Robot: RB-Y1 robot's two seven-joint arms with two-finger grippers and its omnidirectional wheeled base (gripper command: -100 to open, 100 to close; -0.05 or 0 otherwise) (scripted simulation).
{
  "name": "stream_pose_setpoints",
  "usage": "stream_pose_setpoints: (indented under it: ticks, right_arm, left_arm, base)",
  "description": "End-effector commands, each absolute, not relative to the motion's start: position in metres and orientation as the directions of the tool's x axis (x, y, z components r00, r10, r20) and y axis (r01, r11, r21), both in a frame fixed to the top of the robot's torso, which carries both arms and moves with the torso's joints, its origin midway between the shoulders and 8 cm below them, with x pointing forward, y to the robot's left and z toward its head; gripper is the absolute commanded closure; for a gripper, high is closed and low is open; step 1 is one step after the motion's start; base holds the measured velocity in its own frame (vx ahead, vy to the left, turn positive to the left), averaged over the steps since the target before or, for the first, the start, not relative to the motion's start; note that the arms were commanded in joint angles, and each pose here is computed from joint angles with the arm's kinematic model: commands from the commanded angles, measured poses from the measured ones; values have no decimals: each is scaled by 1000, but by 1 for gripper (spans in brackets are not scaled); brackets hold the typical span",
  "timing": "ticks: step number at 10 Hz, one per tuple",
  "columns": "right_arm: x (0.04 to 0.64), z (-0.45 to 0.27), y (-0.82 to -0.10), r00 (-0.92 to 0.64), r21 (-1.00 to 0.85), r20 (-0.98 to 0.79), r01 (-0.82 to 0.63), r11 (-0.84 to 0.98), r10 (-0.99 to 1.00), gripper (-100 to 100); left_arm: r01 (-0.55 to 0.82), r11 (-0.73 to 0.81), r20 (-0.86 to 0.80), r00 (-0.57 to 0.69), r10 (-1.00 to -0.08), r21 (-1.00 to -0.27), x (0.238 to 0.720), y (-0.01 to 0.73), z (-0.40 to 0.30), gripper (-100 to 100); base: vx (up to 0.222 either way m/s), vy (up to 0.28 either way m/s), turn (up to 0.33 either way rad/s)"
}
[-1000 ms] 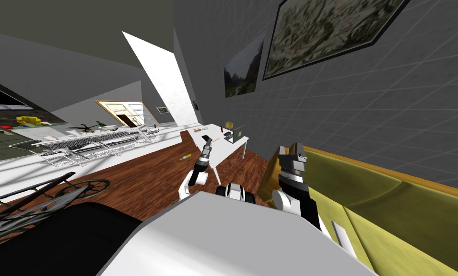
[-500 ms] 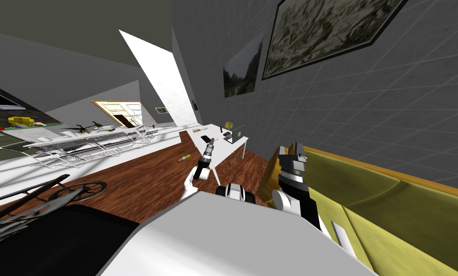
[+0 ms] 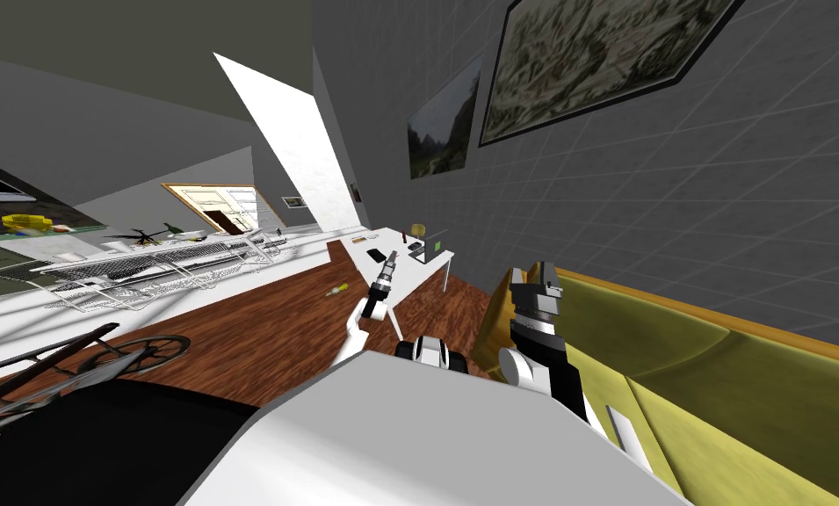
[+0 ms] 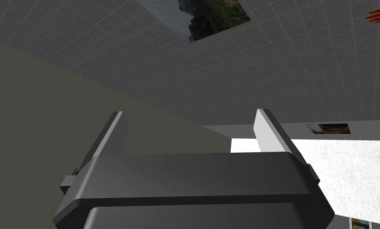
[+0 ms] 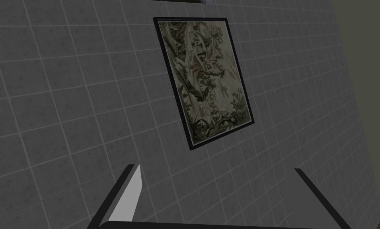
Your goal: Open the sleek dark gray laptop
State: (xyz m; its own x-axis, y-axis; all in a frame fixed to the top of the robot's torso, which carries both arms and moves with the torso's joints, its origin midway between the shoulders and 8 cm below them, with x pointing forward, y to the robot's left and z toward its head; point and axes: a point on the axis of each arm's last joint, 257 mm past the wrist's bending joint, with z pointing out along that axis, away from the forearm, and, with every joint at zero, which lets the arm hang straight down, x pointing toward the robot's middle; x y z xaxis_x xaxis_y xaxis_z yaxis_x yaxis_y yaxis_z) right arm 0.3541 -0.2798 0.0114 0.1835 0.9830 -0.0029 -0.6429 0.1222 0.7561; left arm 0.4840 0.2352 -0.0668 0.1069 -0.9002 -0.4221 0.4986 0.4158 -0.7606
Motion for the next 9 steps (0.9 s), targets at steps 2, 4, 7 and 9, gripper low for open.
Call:
stream_pose_setpoints:
  ticks: [2,4,7,9]
  right_arm:
    - [354,11,-280,183,756,-3,-643,122,983,0]
    - [354,11,-280,183,756,-3,-643,122,983,0]
    - [354,11,-280,183,756,-3,-643,122,983,0]
    - [354,11,-280,183,756,-3,-643,122,983,0]
  left_arm:
    - [476,421,-432,94,-897,-772,507,234,-78,-100]
    - [464,425,-438,86,-895,-778,521,232,-83,-100]
    - [450,432,-448,76,-891,-782,546,227,-85,-100]
    - [434,435,-454,67,-889,-789,561,225,-90,-100]
  base:
    - [16,-4,-16]
    - [16,-2,-15]
    - [15,-2,-17]
    - [14,-5,-15]
